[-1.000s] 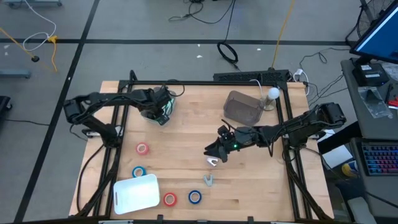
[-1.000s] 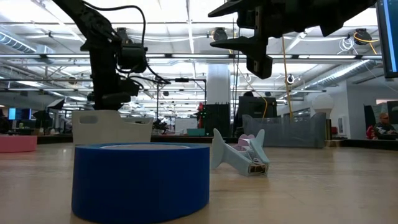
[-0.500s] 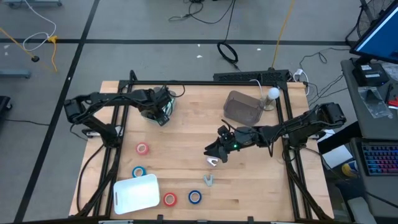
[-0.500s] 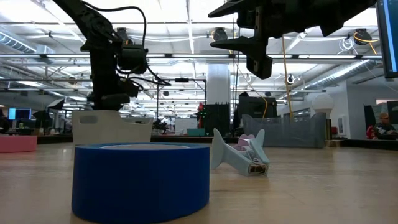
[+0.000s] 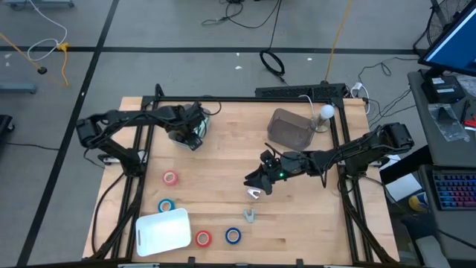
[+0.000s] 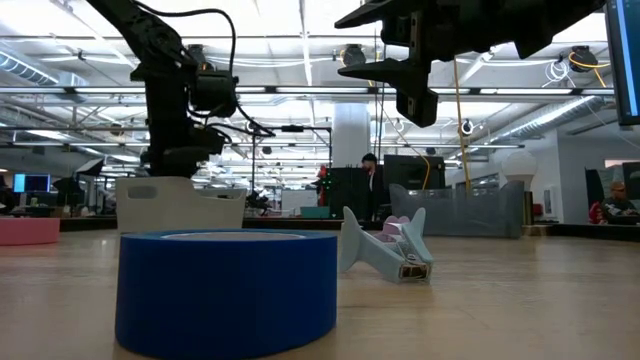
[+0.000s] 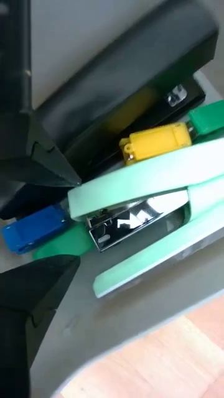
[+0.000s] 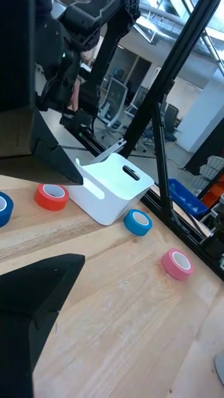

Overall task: Pick and place Stapler, Stapler remover, tape
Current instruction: Put the pink tape into the black bin

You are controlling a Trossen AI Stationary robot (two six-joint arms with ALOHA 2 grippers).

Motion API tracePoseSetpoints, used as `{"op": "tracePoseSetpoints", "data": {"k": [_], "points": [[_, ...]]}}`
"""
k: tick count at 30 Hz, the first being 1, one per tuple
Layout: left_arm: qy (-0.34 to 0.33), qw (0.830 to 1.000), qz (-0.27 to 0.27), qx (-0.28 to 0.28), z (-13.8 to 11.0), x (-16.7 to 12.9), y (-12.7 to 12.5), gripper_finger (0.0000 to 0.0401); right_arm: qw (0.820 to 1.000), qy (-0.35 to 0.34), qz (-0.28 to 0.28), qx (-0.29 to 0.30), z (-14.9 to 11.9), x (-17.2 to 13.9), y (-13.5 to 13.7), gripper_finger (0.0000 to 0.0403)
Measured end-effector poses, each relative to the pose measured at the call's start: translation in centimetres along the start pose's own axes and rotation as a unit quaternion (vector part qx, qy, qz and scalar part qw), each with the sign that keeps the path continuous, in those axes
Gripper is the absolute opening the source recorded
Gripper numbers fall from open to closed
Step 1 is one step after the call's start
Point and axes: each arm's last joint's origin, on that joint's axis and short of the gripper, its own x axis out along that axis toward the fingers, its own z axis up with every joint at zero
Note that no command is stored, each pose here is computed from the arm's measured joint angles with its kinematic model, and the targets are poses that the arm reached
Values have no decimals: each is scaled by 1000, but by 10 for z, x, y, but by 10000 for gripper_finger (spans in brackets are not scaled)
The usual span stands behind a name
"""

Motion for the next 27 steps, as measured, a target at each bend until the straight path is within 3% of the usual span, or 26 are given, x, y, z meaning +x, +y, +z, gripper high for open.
{"op": "tracePoseSetpoints", "data": {"k": [8,12,27], "points": [[2,1000,1,-5,13,-37,2,188,1000,0,0,-12,0,0,0,187],[5,1000,-9,-16,9,-63,-2,187,1000,3,-2,-14,0,0,0,187],[35,998,-53,15,-74,-132,-41,186,1000,10,-9,-28,-2,0,-2,187]]}}
